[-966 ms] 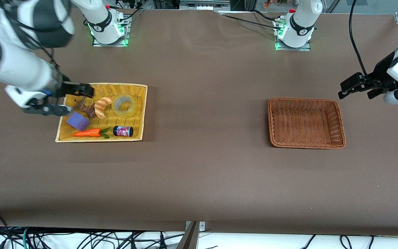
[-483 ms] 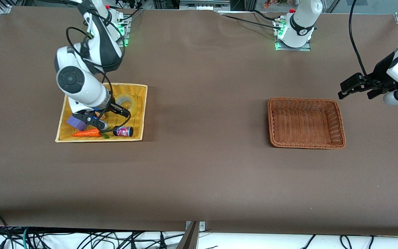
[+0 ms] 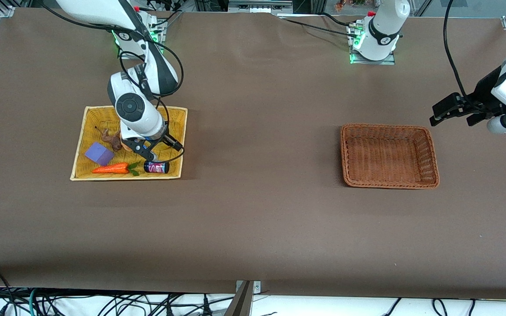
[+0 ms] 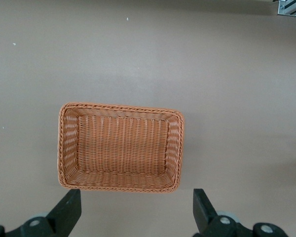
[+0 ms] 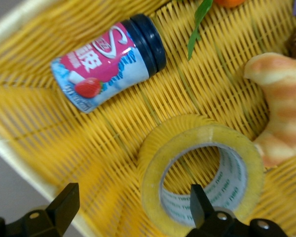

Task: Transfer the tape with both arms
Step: 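Reach the right gripper down into the yellow tray onto the tape roll, then grasp the tape roll with the right gripper and lift it out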

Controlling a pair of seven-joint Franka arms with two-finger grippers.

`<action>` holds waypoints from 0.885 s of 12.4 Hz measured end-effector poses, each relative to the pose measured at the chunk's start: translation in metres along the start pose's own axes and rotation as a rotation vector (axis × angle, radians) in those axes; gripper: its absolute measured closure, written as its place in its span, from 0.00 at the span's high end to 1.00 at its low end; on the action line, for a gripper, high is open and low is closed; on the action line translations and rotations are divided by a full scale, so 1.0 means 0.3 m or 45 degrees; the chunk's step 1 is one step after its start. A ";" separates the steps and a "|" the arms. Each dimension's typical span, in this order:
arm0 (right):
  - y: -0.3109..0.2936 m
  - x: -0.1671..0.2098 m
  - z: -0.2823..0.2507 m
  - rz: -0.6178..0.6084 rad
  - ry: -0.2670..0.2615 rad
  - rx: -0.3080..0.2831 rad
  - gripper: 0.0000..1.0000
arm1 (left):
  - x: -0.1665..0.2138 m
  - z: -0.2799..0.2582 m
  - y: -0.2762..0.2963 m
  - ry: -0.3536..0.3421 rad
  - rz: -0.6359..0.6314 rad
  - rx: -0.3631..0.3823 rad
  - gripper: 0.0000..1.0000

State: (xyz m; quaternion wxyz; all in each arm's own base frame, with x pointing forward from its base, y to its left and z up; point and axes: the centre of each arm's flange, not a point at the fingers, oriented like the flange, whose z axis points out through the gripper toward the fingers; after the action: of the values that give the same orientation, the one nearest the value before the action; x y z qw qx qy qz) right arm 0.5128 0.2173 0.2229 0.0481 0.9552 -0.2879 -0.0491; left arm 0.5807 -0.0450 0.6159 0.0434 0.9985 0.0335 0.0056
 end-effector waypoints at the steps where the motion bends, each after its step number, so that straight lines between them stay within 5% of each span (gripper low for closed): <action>1: 0.005 -0.004 0.032 -0.001 -0.001 -0.002 0.99 | 0.000 0.000 0.000 0.000 0.000 0.000 1.00; 7: 0.017 -0.008 0.069 0.000 -0.005 -0.014 0.27 | 0.000 0.001 0.000 -0.001 0.000 0.000 1.00; 11: -0.026 0.020 -0.041 -0.003 -0.033 -0.061 0.22 | 0.001 0.002 0.000 -0.001 0.000 0.000 1.00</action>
State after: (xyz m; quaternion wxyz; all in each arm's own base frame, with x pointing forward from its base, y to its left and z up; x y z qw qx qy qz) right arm 0.5236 0.2213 0.2337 0.0673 0.9533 -0.2863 -0.0683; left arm 0.5810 -0.0451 0.6155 0.0434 0.9985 0.0335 0.0052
